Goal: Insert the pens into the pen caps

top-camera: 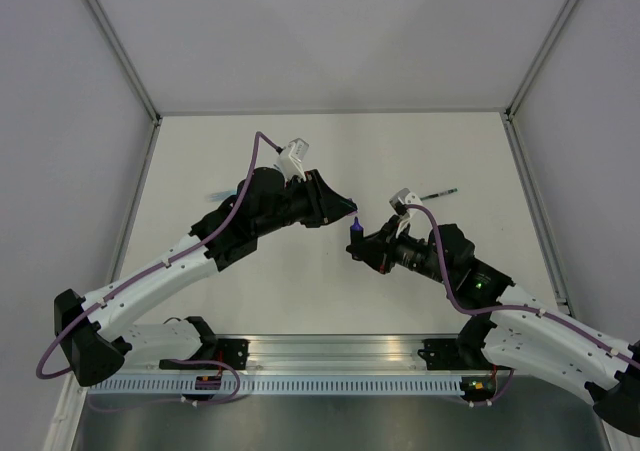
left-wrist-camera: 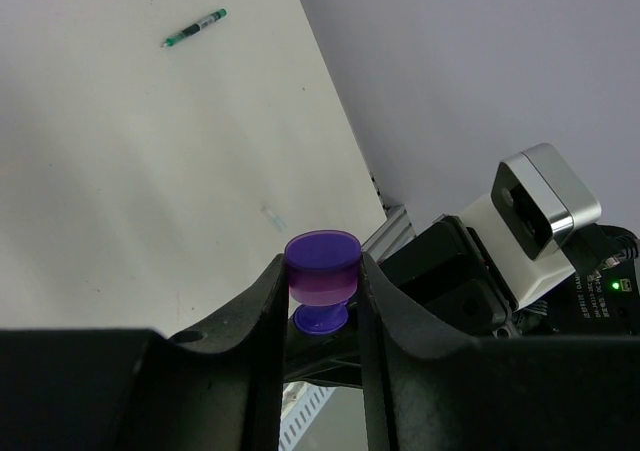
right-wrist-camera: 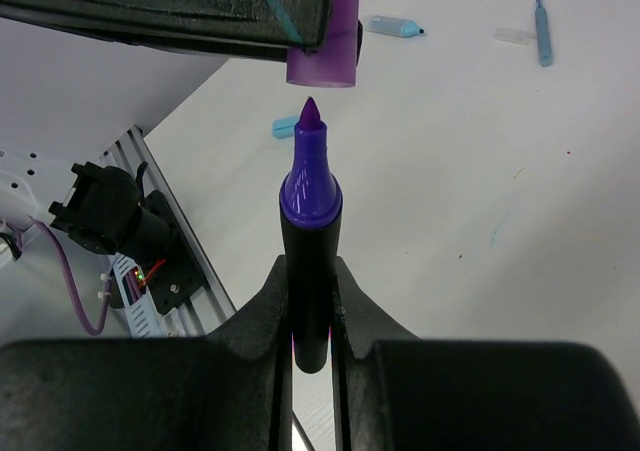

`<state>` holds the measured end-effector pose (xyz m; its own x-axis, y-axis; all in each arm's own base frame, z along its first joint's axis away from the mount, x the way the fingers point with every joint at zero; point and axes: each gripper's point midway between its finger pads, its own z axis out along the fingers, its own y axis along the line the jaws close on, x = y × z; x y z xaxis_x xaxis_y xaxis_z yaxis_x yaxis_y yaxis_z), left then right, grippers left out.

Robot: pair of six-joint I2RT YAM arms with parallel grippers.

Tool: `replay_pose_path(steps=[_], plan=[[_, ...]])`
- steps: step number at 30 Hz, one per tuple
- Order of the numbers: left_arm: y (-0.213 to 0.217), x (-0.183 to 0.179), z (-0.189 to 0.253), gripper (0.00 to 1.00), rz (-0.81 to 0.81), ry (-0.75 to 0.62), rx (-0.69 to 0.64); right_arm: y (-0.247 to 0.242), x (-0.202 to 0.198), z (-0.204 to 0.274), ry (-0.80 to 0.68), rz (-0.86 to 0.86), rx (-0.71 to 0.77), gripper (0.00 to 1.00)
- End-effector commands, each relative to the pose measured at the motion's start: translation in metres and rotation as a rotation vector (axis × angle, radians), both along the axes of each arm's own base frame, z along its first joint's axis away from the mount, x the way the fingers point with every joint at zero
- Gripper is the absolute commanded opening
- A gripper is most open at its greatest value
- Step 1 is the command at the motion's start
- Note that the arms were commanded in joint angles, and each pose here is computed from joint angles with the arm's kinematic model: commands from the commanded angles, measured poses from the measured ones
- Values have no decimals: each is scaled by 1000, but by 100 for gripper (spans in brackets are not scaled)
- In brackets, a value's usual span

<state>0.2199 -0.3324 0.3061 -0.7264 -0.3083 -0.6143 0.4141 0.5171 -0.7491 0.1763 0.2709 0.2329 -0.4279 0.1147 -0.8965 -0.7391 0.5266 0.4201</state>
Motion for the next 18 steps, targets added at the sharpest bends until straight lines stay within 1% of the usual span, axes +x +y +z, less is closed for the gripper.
replay_pose_path(steps=[1, 6, 10, 18], plan=[[-2, 0, 15, 2, -11, -59, -10, 4, 1, 13, -25, 6, 44, 0], [-4, -9, 4, 2, -80, -96, 13, 1, 12, 15, -28, -51, 30, 0], [-2, -7, -11, 2, -86, -105, 64, 6, 16, 14, -13, -50, 10, 0], [5, -1, -35, 2, -59, -120, 142, 5, 18, 17, -22, -64, 25, 0]])
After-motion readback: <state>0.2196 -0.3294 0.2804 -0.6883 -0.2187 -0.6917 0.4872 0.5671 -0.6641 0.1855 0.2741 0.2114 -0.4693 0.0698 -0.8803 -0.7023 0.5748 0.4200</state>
